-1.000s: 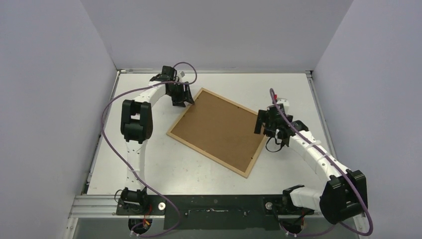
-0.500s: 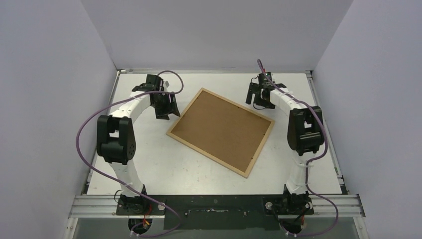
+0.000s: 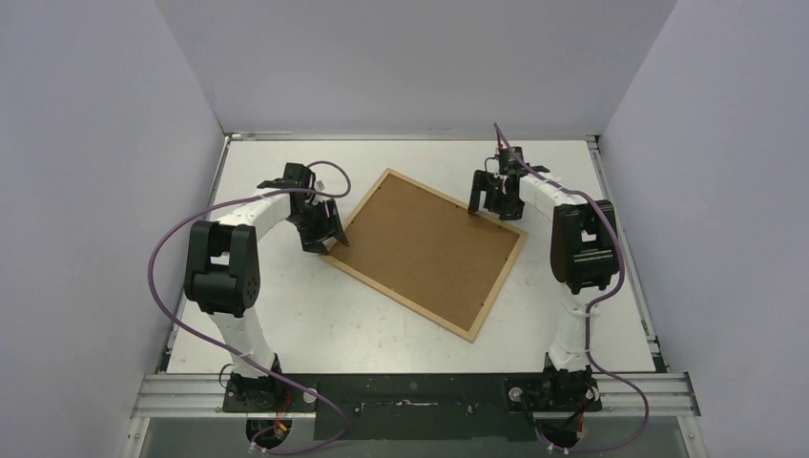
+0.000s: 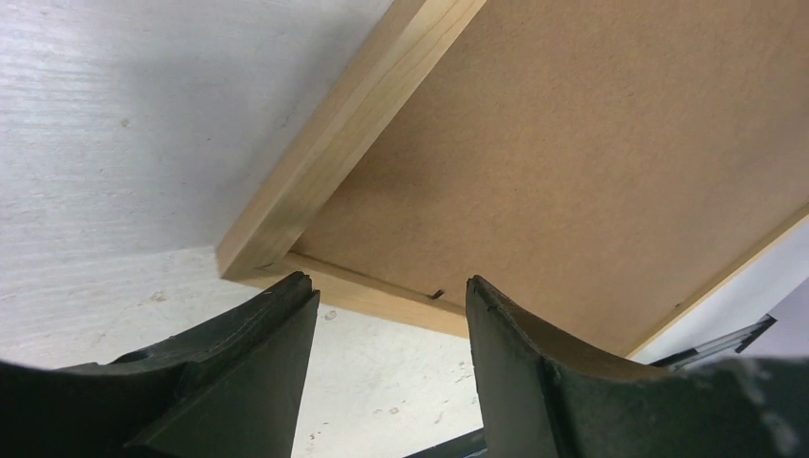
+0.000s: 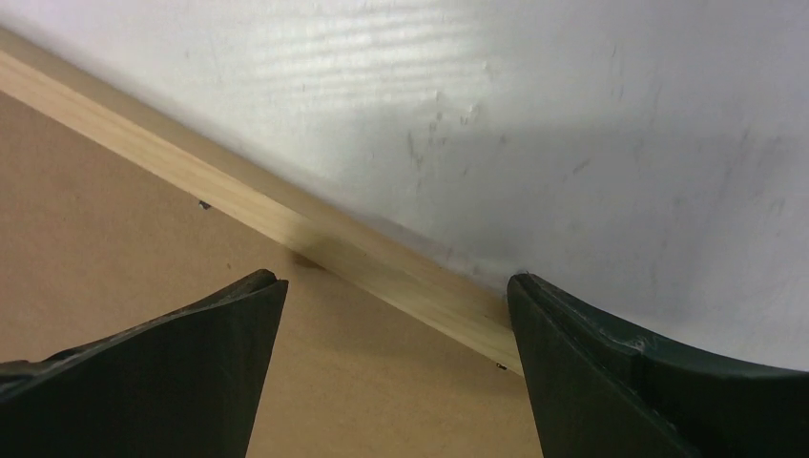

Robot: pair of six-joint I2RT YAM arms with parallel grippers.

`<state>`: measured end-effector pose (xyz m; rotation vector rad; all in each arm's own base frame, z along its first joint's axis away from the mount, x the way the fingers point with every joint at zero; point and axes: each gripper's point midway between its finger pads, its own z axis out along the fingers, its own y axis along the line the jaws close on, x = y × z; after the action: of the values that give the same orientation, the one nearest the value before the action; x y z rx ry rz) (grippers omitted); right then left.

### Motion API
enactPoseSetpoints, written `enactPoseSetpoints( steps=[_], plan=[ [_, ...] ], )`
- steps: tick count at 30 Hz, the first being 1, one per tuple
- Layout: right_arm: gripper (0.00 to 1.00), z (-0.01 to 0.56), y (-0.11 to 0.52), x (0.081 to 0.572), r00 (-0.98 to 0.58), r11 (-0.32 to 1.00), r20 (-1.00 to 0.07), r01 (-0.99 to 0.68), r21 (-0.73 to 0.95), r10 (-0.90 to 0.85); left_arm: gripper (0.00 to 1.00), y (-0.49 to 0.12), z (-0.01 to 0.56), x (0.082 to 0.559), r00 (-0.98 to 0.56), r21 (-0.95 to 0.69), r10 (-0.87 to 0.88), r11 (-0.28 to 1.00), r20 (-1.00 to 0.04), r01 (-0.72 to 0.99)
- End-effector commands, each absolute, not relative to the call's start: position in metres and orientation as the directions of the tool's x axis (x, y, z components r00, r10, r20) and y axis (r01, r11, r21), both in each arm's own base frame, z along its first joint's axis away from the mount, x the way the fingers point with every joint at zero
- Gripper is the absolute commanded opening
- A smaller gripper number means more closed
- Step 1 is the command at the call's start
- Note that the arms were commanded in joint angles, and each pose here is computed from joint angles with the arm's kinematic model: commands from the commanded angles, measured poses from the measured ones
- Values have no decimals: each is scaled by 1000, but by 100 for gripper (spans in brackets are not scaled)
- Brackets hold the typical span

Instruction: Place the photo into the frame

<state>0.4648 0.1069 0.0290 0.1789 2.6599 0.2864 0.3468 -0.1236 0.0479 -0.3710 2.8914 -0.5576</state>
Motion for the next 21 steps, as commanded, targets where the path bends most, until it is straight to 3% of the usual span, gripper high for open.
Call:
enactPoseSetpoints(
  steps=[1,6,12,15,21],
  plan=[
    [89,34,130,420,-923,960,-355,48,276,148,57,-137,53,371,-944,-461,-299,863,-139,-206],
    [89,41,133,391,-925,967,-352,58,249,146,56,-144,44,390,-941,-503,-311,839,-131,-207],
    [89,100,121,405,-859,998,-508,54,39,66,55,-136,66,415,-928,-509,-309,844,-210,-166],
    [89,127,161,402,-829,995,-554,-101,15,-76,55,-125,82,419,-913,-490,-308,859,-267,-146],
    [87,128,278,345,-745,866,-525,-500,32,-411,56,-79,114,423,-853,-418,-358,889,-380,-187]
  ],
)
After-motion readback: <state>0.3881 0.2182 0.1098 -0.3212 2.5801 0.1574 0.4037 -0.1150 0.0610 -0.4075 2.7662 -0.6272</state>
